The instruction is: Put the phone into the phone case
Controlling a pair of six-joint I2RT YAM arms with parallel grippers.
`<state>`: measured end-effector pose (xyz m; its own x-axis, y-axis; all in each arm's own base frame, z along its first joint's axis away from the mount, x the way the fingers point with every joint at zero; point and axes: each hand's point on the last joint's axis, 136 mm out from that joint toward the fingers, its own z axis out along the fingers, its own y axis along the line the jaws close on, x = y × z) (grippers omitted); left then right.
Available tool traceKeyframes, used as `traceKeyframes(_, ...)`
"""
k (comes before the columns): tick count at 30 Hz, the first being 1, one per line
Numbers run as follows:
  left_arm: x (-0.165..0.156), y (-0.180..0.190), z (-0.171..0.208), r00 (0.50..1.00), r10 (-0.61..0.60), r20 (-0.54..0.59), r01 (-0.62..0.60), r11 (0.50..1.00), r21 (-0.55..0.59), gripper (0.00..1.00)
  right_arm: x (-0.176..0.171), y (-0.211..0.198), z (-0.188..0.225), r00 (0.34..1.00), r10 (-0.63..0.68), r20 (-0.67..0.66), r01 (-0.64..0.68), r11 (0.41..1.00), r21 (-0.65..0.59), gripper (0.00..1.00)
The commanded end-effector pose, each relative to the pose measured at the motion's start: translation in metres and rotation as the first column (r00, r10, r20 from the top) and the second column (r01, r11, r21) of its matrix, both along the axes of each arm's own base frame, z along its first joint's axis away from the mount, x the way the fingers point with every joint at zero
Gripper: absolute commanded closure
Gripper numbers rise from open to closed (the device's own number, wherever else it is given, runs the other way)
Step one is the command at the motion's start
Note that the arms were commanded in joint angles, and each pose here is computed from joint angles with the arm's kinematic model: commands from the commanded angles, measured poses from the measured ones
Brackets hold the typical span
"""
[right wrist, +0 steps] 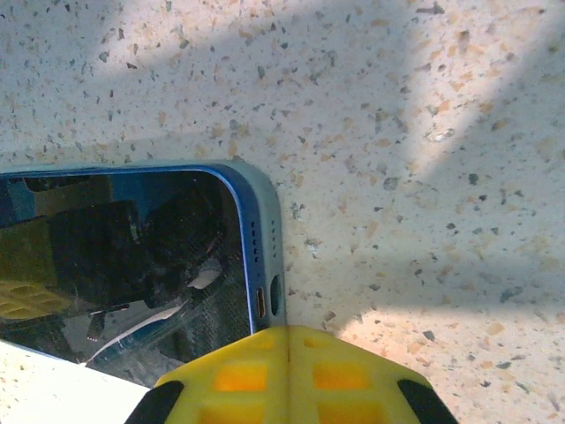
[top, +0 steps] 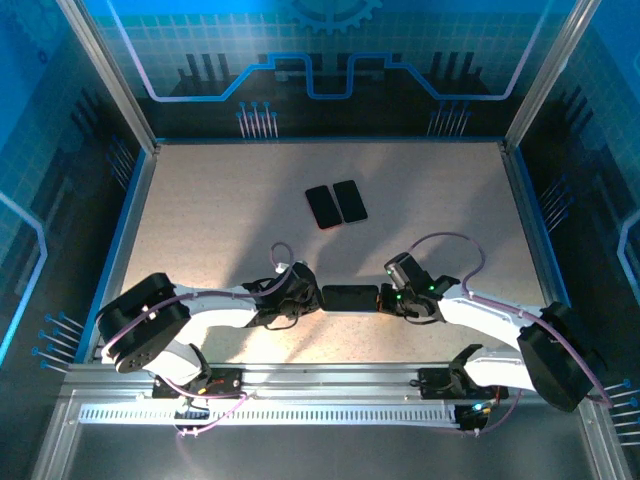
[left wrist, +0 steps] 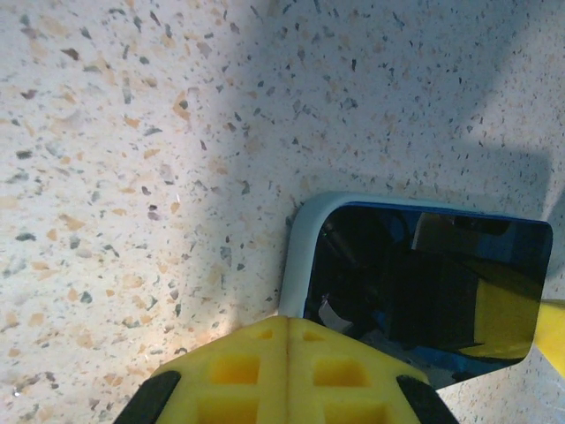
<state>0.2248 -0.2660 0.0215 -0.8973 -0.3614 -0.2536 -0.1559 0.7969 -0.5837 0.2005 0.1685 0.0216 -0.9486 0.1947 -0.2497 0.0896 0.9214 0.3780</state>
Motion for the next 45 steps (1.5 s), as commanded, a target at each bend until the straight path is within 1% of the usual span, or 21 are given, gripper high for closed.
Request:
traceKeyframes(1,-0.02,0.012,-0.019,0.998,0.002,-0.06,0.001,0.999,0.045,1.0,-0.004,0.01,0.009,0.996,0.087,0.013,-0.087,0.996,0.011,1.0)
traceKeyframes(5,-0.02,0.018,-0.02,0.998,0.023,-0.052,-0.02,0.998,0.054,1.0,0.0,-0.003,0.023,0.996,0.075,0.041,-0.076,0.997,0.015,1.0)
traceKeyframes(10,-0.02,0.019,-0.021,0.998,0.027,-0.053,-0.024,0.998,0.058,1.0,-0.002,0.0,0.031,0.995,0.084,0.057,-0.087,0.995,0.057,1.0)
traceKeyframes(19,-0.02,0.018,-0.024,0.998,0.026,-0.059,-0.022,0.998,0.06,1.0,-0.003,0.01,0.022,0.995,0.098,0.026,-0.1,0.99,0.102,1.0)
traceKeyframes(25,-0.02,0.018,-0.024,0.998,0.028,-0.06,-0.024,0.998,0.063,1.0,-0.004,0.015,0.009,0.994,0.105,-0.012,-0.104,0.989,0.103,1.0)
traceKeyframes(28,-0.02,0.019,-0.024,0.998,0.028,-0.06,-0.024,0.998,0.065,1.0,-0.006,0.014,0.0,0.993,0.109,-0.038,-0.105,0.991,0.087,1.0)
traceKeyframes(33,-0.02,0.02,-0.023,0.998,0.033,-0.06,-0.028,0.997,0.07,1.0,-0.014,0.007,-0.015,0.99,0.107,-0.089,-0.106,0.994,0.012,1.0)
traceKeyframes(41,-0.02,0.025,-0.022,0.998,0.043,-0.054,-0.039,0.996,0.084,1.0,-0.042,-0.003,-0.046,0.974,0.11,-0.199,-0.134,0.984,-0.114,1.0)
traceKeyframes(45,-0.02,0.026,-0.021,0.998,0.048,-0.05,-0.043,0.995,0.085,1.0,-0.057,-0.001,-0.065,0.964,0.117,-0.238,-0.155,0.977,-0.148,1.0)
